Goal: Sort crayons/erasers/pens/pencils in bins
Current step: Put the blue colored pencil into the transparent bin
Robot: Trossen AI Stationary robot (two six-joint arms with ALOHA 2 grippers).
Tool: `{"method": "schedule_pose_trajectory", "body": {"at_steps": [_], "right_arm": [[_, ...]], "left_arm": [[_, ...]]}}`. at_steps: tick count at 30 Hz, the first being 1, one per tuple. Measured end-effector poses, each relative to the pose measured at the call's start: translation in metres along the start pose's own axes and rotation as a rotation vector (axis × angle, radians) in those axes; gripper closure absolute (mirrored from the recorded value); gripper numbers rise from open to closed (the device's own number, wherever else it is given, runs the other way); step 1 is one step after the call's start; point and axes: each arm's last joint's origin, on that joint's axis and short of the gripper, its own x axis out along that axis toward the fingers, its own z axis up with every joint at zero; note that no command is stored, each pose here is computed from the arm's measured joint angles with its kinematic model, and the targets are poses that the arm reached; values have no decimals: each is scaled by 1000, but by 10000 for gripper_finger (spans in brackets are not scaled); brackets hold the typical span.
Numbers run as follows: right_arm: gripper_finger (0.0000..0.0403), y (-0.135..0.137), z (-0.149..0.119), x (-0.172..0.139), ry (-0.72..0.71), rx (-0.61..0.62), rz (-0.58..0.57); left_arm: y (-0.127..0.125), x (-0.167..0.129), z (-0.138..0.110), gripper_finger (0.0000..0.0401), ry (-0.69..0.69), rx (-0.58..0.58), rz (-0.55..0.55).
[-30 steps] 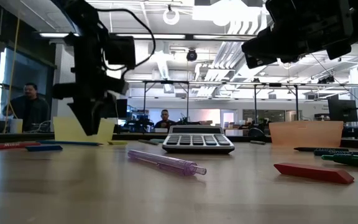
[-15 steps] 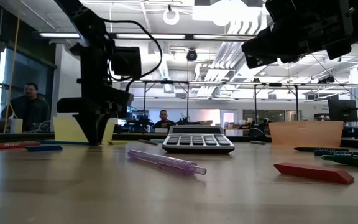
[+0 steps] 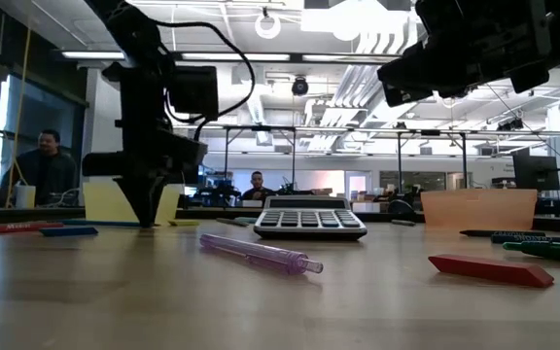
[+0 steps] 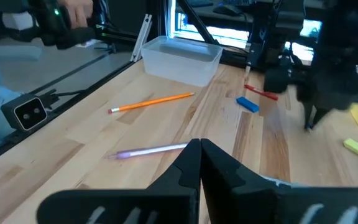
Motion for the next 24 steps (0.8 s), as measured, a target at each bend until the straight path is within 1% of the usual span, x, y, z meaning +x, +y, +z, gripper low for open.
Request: {"method": "schedule_pose_trajectory", "body": {"at_steps": [3,8,13,20,24], "right_arm": [[403,0,-1,0,13,3,1],[403,0,-3,0,31,9,4],[403,0,-4,0,42,17,5],[403,1,-5,0,55,54,7],[403,1,-5,0,56,44,7]], "left_arm": [[-5,-9,-3,396,25,-29,-23],[-11,-24,-1,401,58,-67,-16],[-14,-42,10,401,37,-107,-19],[-11,-76,28,400,-19,-217,-61],[-14,-84,34,400,-50,-227,-63]]}}
